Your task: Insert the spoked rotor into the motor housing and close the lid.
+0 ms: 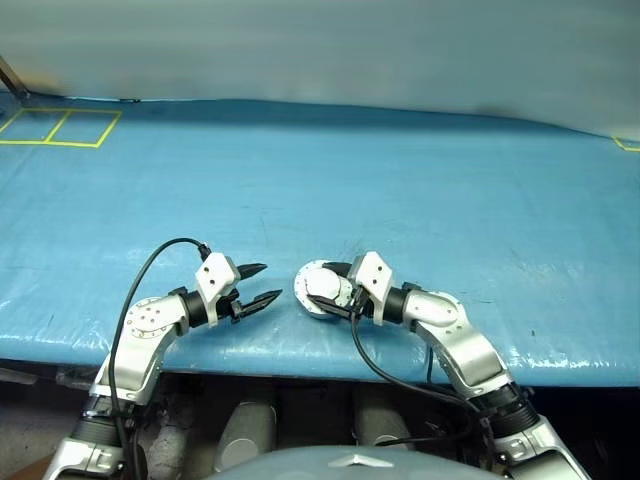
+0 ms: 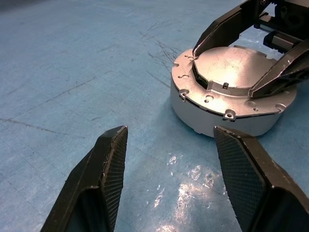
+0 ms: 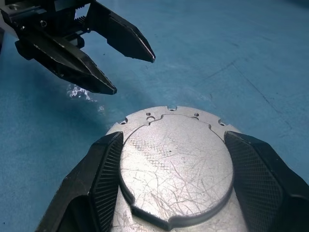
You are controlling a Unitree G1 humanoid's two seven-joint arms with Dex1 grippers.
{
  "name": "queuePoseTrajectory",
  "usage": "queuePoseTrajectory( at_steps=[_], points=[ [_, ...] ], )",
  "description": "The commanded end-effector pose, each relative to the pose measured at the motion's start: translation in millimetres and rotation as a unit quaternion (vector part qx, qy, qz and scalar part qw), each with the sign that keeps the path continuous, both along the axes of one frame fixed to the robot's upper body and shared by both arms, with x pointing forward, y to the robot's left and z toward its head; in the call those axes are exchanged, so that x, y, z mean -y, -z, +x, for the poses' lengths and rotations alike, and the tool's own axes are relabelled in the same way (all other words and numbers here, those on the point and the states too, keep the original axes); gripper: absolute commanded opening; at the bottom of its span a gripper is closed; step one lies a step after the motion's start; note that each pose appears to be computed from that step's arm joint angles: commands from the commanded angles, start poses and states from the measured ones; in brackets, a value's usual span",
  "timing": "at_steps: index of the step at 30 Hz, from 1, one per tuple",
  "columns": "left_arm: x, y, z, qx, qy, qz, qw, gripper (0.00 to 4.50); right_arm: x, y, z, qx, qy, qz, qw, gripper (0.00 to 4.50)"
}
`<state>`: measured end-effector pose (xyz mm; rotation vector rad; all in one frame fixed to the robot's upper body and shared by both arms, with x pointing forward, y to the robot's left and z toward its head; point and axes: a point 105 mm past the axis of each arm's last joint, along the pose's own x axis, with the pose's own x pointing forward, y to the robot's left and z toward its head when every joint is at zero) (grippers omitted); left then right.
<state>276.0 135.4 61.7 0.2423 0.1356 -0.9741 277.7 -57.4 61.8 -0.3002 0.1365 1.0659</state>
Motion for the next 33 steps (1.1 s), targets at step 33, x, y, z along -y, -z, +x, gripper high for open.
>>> queuePoseTrajectory(
  at_steps=[33],
  points=[
    [22, -13, 0, 0.012, 0.031, -0.040, 0.999, 3.00, 23, 39, -5, -0.100, 0.036, -0.051, 0.993, 3.02]
  ],
)
